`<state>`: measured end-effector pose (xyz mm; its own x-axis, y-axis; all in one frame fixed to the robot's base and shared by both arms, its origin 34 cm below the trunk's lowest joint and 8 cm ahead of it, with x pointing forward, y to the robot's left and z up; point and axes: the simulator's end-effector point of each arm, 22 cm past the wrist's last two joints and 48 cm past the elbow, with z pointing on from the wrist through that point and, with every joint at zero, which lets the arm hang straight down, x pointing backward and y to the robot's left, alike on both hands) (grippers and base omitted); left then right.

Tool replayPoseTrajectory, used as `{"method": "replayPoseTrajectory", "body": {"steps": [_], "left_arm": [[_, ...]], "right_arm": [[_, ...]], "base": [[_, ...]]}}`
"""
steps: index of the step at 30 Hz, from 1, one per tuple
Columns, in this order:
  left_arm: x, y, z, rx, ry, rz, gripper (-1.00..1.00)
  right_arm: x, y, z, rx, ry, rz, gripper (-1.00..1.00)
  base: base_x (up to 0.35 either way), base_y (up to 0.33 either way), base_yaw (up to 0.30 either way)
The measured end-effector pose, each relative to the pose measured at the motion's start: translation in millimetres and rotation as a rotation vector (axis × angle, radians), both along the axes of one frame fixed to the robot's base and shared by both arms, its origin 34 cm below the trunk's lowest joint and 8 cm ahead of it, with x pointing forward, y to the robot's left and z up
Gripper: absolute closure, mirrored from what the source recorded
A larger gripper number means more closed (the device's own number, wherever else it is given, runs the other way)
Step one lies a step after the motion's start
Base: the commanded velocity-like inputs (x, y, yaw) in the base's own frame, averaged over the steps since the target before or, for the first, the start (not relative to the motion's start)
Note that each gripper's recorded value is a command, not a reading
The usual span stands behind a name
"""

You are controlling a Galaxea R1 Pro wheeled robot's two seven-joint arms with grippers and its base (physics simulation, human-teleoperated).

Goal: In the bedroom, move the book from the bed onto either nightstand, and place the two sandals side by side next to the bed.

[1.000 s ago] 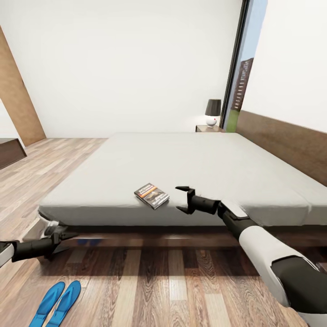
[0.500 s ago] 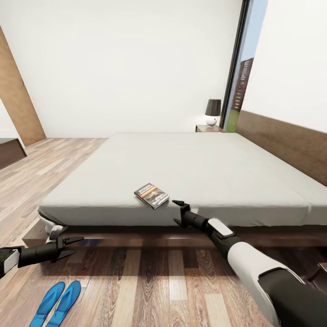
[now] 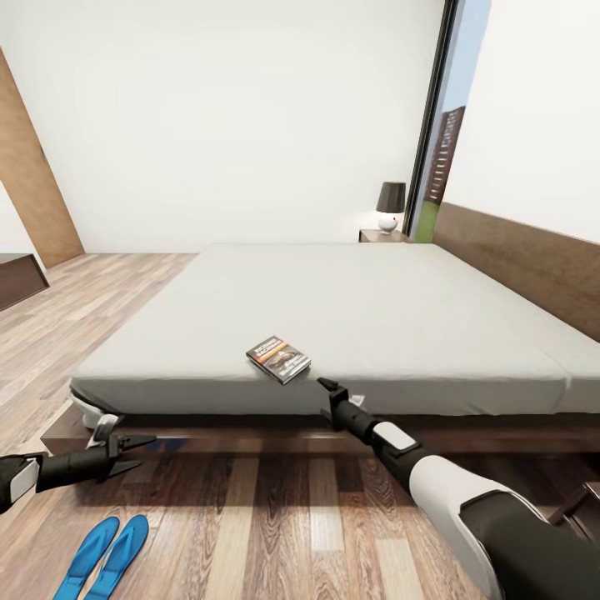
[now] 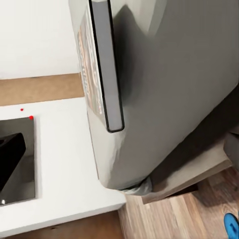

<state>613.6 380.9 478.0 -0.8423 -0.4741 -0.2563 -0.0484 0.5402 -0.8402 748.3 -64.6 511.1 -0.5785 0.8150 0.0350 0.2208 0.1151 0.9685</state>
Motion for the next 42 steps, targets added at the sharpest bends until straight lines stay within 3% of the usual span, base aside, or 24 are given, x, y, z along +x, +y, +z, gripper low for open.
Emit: {"method": "replayPoseTrajectory", "body": {"steps": [15,30,42], "left_arm": [[0.5,-22.1,-5.5,-0.022,0.004,-0.024,-1.00],[0.3,-17.3,-5.2,-0.017,0.005,-0.016,-1.00],[0.4,-18.9,-6.7,-0.014,0.008,-0.018,-1.00]], "right_arm": [[-13.6,10.6,-11.6,-0.084,-0.037,0.074,-1.00],[-20.0,24.4,-11.9,-0.110,-0.059,0.119,-1.00],[-18.7,25.3,-0.5,-0.082,-0.106,0.124,-1.00]], "base": [[0.000,0.000,0.000],[0.000,0.000,0.000],[0.000,0.000,0.000]]}}
